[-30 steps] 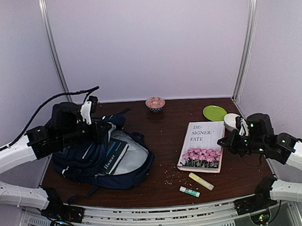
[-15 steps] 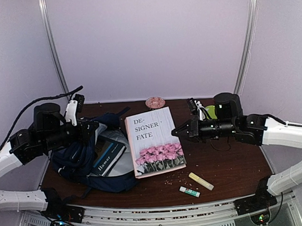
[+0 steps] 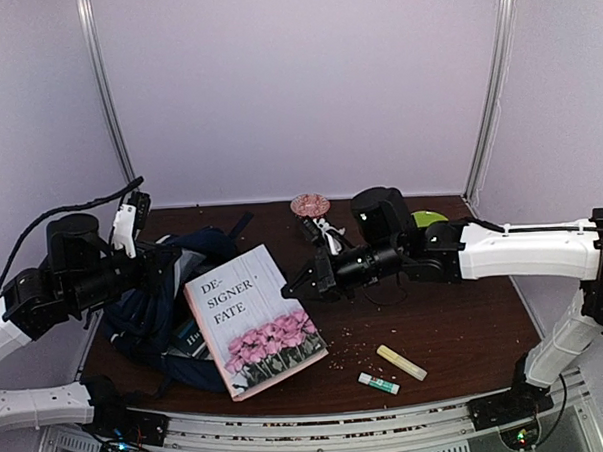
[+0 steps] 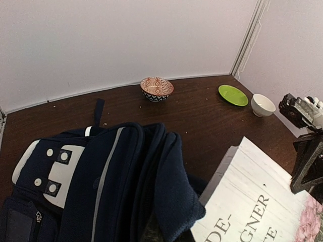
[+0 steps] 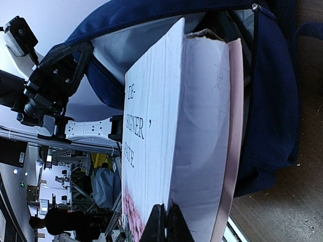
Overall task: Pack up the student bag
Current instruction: Place the book in the student bag.
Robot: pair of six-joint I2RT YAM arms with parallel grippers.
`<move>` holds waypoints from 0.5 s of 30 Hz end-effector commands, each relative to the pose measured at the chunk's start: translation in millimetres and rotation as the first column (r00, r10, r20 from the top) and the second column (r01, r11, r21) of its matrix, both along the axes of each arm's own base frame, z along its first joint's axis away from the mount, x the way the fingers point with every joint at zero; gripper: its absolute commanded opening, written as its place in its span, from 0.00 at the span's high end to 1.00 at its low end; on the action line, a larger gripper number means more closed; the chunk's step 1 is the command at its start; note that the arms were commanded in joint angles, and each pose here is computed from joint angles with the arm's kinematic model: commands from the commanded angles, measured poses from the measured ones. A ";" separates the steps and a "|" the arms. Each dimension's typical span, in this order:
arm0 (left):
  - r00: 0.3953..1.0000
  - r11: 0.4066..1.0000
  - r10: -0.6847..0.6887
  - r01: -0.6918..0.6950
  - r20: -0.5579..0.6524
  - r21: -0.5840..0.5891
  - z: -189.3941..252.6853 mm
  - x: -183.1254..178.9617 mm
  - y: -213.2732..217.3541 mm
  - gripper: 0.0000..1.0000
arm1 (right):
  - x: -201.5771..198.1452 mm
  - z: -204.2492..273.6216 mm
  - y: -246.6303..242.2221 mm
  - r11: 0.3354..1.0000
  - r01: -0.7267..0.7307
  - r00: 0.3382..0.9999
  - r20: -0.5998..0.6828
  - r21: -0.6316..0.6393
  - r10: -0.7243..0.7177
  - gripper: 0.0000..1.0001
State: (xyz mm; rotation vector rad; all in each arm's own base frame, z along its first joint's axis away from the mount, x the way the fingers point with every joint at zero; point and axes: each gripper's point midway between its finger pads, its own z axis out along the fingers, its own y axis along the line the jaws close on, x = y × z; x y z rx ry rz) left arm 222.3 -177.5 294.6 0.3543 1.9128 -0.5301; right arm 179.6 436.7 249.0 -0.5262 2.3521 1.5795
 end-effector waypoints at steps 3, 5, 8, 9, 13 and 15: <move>0.988 0.992 0.080 -0.065 0.133 -0.108 43.1 2.6 16.9 1.00 | -3.8 -7.2 -2.3 0.997 -0.044 0.999 0.026 -0.064 0.046 1.00; 0.989 0.993 0.063 -0.048 0.136 -0.111 41.6 -0.3 15.9 1.00 | -1.9 -20.2 -4.1 0.993 -0.040 0.999 0.019 -0.112 0.042 1.00; 0.990 0.993 0.007 0.010 0.140 -0.121 39.1 -7.1 9.0 1.00 | 4.7 -29.6 0.6 0.988 -0.036 0.999 0.007 -0.147 0.037 1.00; 0.990 0.992 -0.019 0.036 0.139 -0.121 37.5 -9.7 5.4 1.00 | 7.5 -33.1 3.7 0.987 -0.037 0.999 -0.003 -0.159 0.037 1.00; 0.987 0.986 -0.101 0.116 0.124 -0.118 31.4 -17.8 -6.4 1.00 | 17.3 -37.3 20.5 0.985 -0.045 0.999 -0.029 -0.164 0.041 1.00; 0.984 0.982 -0.131 0.145 0.119 -0.120 28.5 -21.1 -10.5 1.00 | 21.5 -39.5 29.1 0.986 -0.047 0.998 -0.046 -0.162 0.040 1.00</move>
